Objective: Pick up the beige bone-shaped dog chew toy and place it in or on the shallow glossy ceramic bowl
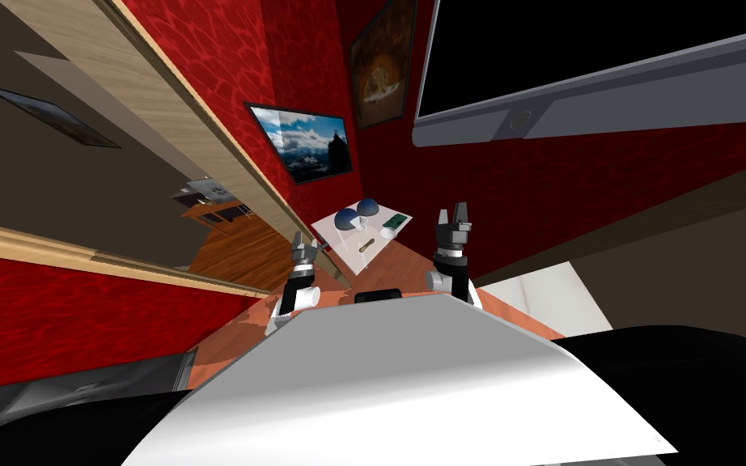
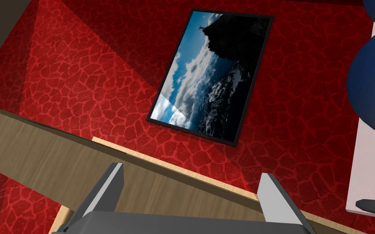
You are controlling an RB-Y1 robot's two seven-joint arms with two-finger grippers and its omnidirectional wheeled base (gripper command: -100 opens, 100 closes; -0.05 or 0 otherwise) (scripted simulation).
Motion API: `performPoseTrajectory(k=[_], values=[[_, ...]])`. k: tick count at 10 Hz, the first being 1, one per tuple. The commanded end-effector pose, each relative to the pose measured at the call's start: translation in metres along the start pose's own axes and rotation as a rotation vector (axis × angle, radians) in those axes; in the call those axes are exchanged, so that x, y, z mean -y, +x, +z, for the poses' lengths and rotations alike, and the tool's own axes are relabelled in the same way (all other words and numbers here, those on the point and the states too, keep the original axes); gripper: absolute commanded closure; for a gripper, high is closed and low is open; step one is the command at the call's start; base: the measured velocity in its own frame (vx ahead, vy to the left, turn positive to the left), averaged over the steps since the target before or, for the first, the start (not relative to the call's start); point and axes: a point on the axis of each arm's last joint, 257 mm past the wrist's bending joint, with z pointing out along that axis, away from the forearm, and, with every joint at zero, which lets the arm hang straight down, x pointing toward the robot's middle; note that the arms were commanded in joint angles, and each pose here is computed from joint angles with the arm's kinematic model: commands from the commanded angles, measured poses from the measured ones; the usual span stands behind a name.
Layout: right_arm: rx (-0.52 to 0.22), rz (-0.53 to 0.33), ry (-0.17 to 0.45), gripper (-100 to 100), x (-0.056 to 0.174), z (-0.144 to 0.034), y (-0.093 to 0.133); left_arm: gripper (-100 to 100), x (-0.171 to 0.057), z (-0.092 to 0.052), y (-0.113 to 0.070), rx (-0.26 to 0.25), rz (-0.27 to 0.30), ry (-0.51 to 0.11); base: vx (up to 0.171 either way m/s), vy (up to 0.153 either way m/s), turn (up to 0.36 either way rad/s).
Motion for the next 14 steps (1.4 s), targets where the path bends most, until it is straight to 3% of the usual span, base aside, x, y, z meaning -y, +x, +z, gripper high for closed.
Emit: performPoseTrajectory(k=[1,4,9,14], values=[[0.000,0.000,0.000,0,0.000,0.000,0.000,-100,-0.012,0.002,-0.004,0.011,0.001,-0.033,-0.023,-0.033,0.025],[0.000,0.000,0.000,0,0.000,0.000,0.000,-100,-0.045,0.005,-0.028,0.057,0.004,-0.135,-0.029,-0.042,0.034],[0.000,0.000,0.000,0,0.000,0.000,0.000,-100,-0.082,0.003,-0.053,0.108,0.000,-0.248,-0.016,-0.049,0.030],[0.000,0.000,0.000,0,0.000,0.000,0.000,-100,-0.131,-0.008,-0.091,0.186,-0.011,-0.405,0.003,-0.065,0.029]])
